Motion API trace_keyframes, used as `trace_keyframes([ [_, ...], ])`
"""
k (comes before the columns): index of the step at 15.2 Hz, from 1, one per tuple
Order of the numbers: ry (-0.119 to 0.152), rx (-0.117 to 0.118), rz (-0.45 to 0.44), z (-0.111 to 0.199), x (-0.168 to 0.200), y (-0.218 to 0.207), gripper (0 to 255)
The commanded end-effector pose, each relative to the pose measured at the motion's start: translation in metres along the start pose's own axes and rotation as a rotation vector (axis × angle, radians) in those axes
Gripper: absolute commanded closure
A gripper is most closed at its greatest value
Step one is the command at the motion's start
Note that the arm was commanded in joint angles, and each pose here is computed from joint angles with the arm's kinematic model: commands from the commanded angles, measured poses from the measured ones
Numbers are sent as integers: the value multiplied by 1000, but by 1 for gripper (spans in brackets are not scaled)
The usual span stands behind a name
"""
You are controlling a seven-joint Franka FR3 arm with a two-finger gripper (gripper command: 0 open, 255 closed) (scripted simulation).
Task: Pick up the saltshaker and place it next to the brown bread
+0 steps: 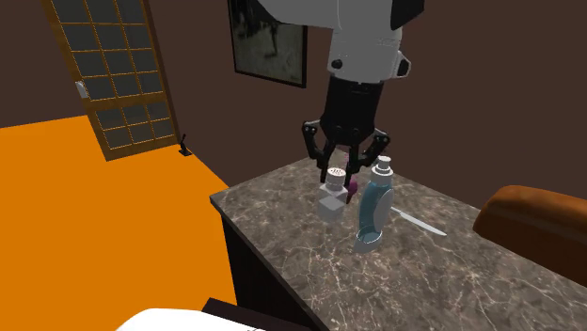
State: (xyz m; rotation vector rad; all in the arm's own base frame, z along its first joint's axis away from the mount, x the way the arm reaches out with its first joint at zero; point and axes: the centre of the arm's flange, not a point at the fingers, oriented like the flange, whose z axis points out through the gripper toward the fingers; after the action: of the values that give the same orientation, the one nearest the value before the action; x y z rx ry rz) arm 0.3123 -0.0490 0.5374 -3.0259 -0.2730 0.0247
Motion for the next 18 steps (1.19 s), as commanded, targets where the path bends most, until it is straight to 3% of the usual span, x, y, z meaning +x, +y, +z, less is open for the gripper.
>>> trace_keyframes([
  [1,0,0,0,-11,0,-2,255],
  [9,0,0,0,-51,0,-6,255],
  [18,0,0,0,-64,37,106,255],
])
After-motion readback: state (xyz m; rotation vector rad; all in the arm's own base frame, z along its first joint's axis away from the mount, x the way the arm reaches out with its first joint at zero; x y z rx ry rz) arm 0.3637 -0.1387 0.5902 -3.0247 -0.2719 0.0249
